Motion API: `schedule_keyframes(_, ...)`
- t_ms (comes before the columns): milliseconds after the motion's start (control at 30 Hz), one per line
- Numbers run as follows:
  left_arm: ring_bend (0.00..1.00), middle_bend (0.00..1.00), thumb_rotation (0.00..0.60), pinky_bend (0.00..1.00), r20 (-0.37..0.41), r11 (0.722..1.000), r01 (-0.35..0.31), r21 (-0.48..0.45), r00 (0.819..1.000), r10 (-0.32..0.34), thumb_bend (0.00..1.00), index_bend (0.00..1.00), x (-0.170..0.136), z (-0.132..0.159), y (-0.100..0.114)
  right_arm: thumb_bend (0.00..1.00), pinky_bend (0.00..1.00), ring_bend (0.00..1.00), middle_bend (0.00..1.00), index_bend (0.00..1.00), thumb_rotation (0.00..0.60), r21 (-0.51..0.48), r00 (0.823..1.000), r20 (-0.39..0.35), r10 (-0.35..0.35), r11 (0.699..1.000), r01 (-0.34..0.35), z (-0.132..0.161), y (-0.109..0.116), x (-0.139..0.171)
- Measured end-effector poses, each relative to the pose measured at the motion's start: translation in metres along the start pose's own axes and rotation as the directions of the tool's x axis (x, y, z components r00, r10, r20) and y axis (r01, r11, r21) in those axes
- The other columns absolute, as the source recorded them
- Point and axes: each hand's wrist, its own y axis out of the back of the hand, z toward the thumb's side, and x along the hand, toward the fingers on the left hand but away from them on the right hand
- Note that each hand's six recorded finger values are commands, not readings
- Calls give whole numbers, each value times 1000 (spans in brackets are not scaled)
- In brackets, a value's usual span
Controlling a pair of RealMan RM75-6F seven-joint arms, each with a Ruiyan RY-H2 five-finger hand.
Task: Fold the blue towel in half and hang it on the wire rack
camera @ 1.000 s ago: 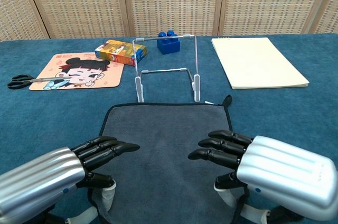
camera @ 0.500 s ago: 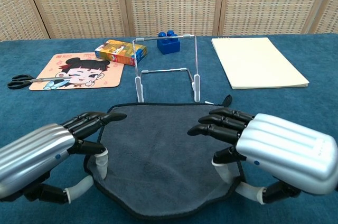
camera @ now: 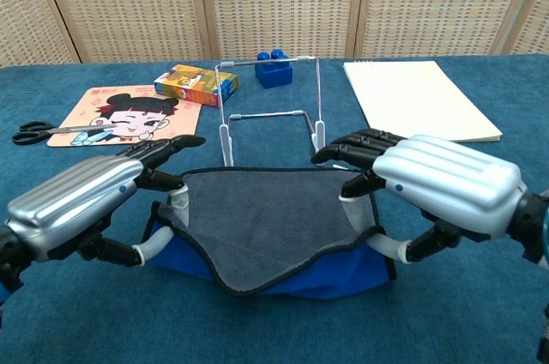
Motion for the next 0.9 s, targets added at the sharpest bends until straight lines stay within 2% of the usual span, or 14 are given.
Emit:
schedule_keyframes(500,0,0,600,0,-79,1000,9,26,997,-7,496,795,34,0,11,503,0,0,111,661,600,-5,995,100,1,1000,0,-19,12,-29)
schedule_keyframes(900,0,0,600,0,-152,999,6,44,988,1,497,769,59,-3,14,504,0,0,111,662,600,-39,981,196,1,999,7,-39,16,-50)
